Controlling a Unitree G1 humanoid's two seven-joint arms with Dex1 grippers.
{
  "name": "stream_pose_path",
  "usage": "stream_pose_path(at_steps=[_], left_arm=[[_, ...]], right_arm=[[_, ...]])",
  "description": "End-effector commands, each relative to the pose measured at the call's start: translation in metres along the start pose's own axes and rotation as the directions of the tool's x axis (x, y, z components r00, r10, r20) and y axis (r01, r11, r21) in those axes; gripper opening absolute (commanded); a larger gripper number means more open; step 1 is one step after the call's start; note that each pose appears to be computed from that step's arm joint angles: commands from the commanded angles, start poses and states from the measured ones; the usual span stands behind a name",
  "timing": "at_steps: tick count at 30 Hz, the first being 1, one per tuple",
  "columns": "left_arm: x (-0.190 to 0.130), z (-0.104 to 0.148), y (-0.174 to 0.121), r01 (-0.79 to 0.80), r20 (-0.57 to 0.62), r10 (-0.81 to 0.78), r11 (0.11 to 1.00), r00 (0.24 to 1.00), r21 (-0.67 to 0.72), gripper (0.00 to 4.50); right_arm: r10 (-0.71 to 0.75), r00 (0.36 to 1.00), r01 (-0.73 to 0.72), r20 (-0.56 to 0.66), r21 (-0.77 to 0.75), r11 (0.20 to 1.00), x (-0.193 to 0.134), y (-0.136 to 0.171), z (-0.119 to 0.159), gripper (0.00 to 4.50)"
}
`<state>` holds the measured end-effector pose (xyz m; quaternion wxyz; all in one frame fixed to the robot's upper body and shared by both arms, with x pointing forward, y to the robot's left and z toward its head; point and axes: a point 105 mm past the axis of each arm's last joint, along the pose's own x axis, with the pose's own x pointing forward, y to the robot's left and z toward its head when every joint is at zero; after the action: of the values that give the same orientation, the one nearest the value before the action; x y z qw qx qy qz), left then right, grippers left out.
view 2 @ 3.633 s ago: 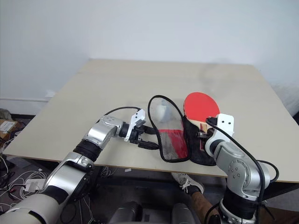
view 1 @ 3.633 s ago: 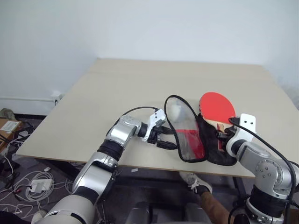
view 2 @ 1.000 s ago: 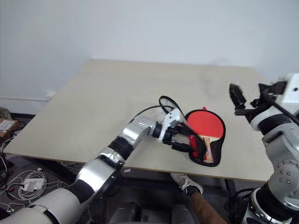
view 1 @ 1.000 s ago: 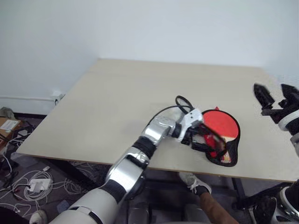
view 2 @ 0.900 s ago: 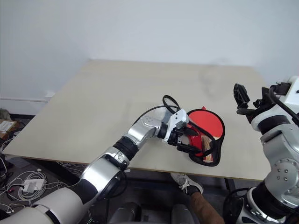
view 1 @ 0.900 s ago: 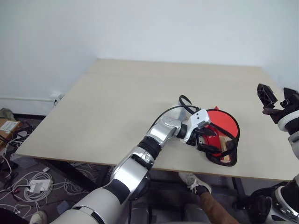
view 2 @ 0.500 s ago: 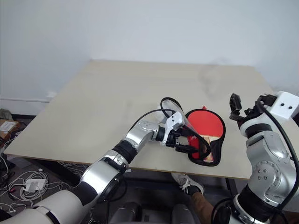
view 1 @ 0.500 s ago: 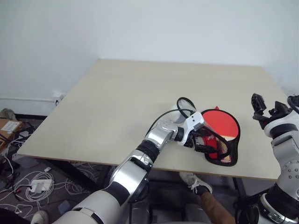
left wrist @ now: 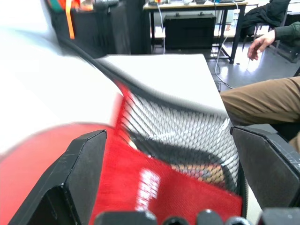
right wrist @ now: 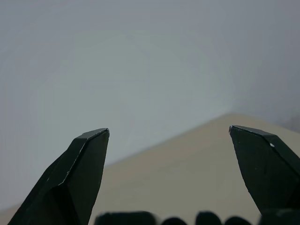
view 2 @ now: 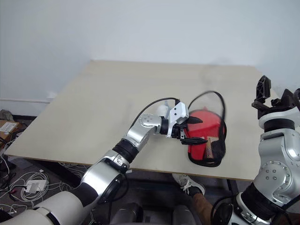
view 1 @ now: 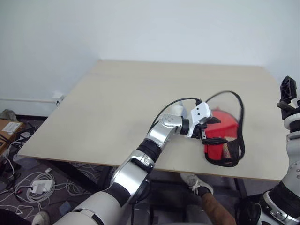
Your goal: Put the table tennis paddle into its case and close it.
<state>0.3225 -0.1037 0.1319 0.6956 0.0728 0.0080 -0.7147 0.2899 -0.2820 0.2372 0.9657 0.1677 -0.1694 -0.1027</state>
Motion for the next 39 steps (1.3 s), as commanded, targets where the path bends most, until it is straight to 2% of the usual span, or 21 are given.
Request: stream_pose_path(at_steps=[1,4,8,11,14,19,23,28,31,33,39], left_arm=[[0.012,0.013,0.001,-0.005,0.011,0.005,0.999,1.000,0.049,4.50],[0.019,-0.003,-0.001,-0.023,-0.040,0.023,1.000,0.999,0.007,4.50],[0.010,0.003,-0.001,0.007,0.015,-0.006,0.997,1.000,-0.078,4.50],[-0.021,0.001,0.012,0.010,-0.019,-0.012,0.997,1.000,-0.081,4.50],[-0.065,-0.003,0.023,0.017,-0.059,-0.021,0.997,0.998,-0.072,4.50],[-0.124,-0.008,0.030,0.007,-0.141,-0.019,0.996,0.990,-0.087,4.50],[-0.160,-0.026,0.031,-0.028,-0.250,0.011,0.998,0.968,-0.064,4.50],[-0.169,-0.029,0.036,-0.083,-0.259,0.063,0.994,0.964,-0.066,4.50],[-0.166,-0.032,0.034,-0.085,-0.260,0.066,0.995,0.963,-0.061,4.50],[-0.164,-0.036,0.033,-0.086,-0.269,0.070,0.995,0.961,-0.048,4.50],[-0.155,-0.045,0.022,-0.048,-0.275,0.032,0.997,0.961,-0.053,4.50]], right_arm=[[0.021,0.999,-0.020,0.049,-0.009,1.000,0.000,0.005,0.012,4.45],[0.045,0.999,-0.045,0.005,0.001,0.999,0.000,0.007,0.006,4.45],[0.105,0.977,-0.125,-0.186,-0.095,0.988,-0.002,0.019,-0.029,4.45],[0.087,0.939,-0.149,-0.334,-0.163,0.975,-0.009,0.020,-0.065,4.45],[0.088,0.879,-0.202,-0.469,-0.200,0.959,-0.023,0.028,-0.103,4.45],[0.131,0.834,-0.266,-0.536,-0.181,0.947,-0.037,0.049,-0.127,4.45],[0.129,0.791,-0.290,-0.598,-0.181,0.940,-0.041,0.057,-0.146,4.45],[0.129,0.709,-0.397,-0.693,-0.240,0.886,-0.053,0.065,-0.166,4.45],[0.072,0.670,-0.450,-0.739,-0.328,0.831,-0.061,0.062,-0.177,4.45],[0.067,0.637,-0.463,-0.768,-0.312,0.830,-0.068,0.065,-0.183,4.45],[0.013,0.602,-0.522,-0.798,-0.382,0.763,-0.078,0.065,-0.188,4.45]])
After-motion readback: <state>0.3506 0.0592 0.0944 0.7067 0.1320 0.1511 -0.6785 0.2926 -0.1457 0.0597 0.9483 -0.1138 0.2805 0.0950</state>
